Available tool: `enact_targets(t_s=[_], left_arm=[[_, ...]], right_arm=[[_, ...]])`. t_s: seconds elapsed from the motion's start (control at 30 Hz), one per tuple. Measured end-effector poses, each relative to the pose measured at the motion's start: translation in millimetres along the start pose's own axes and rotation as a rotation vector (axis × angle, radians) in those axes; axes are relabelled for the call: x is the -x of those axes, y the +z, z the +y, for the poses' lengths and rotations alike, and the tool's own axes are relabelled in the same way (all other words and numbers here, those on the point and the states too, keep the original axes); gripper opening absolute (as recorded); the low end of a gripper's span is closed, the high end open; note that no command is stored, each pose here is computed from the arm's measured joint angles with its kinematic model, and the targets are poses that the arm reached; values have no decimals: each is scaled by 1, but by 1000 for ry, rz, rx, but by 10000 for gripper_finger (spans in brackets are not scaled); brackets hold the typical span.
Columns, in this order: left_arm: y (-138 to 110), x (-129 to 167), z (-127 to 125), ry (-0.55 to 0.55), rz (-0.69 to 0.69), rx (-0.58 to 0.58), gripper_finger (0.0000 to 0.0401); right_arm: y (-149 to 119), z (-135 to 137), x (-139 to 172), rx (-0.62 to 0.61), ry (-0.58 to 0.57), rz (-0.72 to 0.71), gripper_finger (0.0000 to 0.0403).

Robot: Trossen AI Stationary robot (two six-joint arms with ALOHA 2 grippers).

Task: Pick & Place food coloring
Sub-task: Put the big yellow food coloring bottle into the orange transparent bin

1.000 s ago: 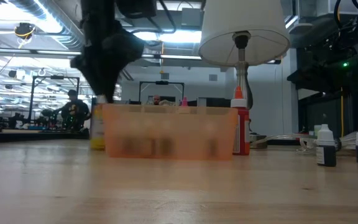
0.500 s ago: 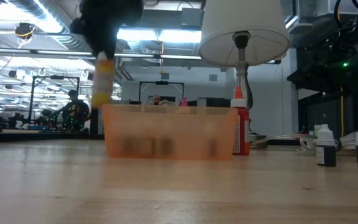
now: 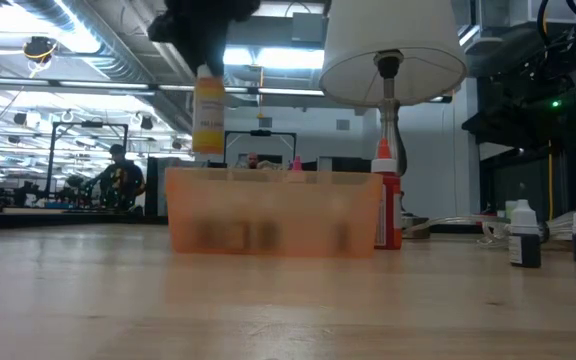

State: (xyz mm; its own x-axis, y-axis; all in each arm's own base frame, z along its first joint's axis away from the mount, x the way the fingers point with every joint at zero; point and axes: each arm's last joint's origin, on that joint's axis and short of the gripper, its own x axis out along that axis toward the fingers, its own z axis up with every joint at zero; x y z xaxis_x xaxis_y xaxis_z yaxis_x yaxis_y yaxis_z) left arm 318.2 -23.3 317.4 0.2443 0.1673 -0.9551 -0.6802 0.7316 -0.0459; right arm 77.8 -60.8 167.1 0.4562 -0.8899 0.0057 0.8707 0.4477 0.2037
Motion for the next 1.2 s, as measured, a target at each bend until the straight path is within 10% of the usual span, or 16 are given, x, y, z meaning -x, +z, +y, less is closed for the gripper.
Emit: enact_targets(t_s=[1.2], left_arm=[[-21,-87,-40,52,109,-56,116]], right_arm=[[0,0,0,0,0,0,323]])
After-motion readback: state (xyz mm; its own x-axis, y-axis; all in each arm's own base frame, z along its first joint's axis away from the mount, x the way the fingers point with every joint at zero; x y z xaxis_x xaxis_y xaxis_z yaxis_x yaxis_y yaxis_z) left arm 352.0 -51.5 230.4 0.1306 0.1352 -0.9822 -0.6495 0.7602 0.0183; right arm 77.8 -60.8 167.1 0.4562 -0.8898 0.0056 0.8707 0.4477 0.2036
